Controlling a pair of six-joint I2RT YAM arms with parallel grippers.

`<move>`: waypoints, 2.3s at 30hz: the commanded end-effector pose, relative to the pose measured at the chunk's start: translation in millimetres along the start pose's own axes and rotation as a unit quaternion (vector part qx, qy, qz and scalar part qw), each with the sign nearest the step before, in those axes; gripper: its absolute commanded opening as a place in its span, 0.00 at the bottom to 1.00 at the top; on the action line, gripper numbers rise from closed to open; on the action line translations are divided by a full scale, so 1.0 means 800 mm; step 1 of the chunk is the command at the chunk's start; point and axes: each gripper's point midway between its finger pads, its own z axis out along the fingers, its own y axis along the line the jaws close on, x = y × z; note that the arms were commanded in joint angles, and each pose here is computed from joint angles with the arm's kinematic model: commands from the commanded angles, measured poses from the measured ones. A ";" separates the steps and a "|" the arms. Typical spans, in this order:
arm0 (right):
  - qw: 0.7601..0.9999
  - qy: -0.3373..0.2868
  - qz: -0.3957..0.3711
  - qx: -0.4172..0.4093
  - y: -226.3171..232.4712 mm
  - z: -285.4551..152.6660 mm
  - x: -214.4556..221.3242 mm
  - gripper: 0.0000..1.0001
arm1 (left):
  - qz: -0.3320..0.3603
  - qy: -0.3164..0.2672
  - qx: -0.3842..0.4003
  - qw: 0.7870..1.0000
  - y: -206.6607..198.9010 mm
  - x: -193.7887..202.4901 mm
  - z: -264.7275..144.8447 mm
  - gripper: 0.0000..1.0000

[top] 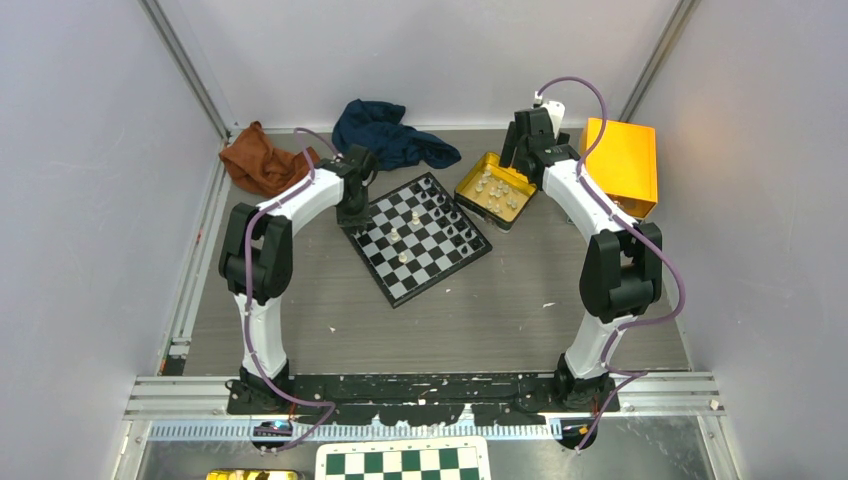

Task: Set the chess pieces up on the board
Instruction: Place the chess piece on the chessboard, then pick up the chess piece from the chessboard.

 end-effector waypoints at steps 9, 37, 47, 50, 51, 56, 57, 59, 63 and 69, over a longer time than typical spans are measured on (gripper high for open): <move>0.999 -0.030 0.009 -0.008 0.007 -0.009 -0.029 0.85 | -0.009 -0.013 -0.012 1.000 0.010 -0.008 0.007 0.00; 1.000 -0.024 0.006 -0.006 0.007 -0.004 -0.024 0.85 | -0.005 -0.004 -0.022 1.000 0.016 -0.002 0.009 0.35; 1.000 -0.027 0.009 -0.008 0.008 -0.007 -0.027 0.85 | -0.009 -0.031 -0.013 0.999 0.017 -0.013 -0.022 0.52; 1.000 -0.029 0.010 -0.008 0.007 -0.009 -0.029 0.85 | -0.012 -0.045 -0.009 0.999 0.018 -0.015 -0.038 0.58; 0.999 -0.030 0.010 -0.009 0.007 -0.010 -0.030 0.85 | -0.011 -0.053 -0.008 0.998 0.017 -0.016 -0.046 0.63; 0.999 -0.031 0.011 -0.008 0.005 -0.013 -0.030 0.85 | 0.010 -0.105 0.013 0.994 -0.001 -0.021 -0.082 0.74; 0.999 -0.031 0.011 -0.009 0.005 -0.013 -0.029 0.85 | 0.015 -0.113 0.017 0.993 -0.005 -0.022 -0.088 0.75; 0.999 -0.031 0.011 -0.009 0.004 -0.015 -0.028 0.85 | 0.031 -0.127 0.023 0.991 -0.016 -0.024 -0.099 0.79; 0.999 -0.033 0.014 -0.010 0.003 -0.017 -0.028 0.85 | 0.061 -0.140 0.030 0.988 -0.039 -0.026 -0.108 1.00; 0.999 -0.038 0.015 -0.007 -0.001 -0.022 -0.030 0.85 | 0.093 -0.133 0.040 0.986 -0.068 -0.022 -0.101 0.92</move>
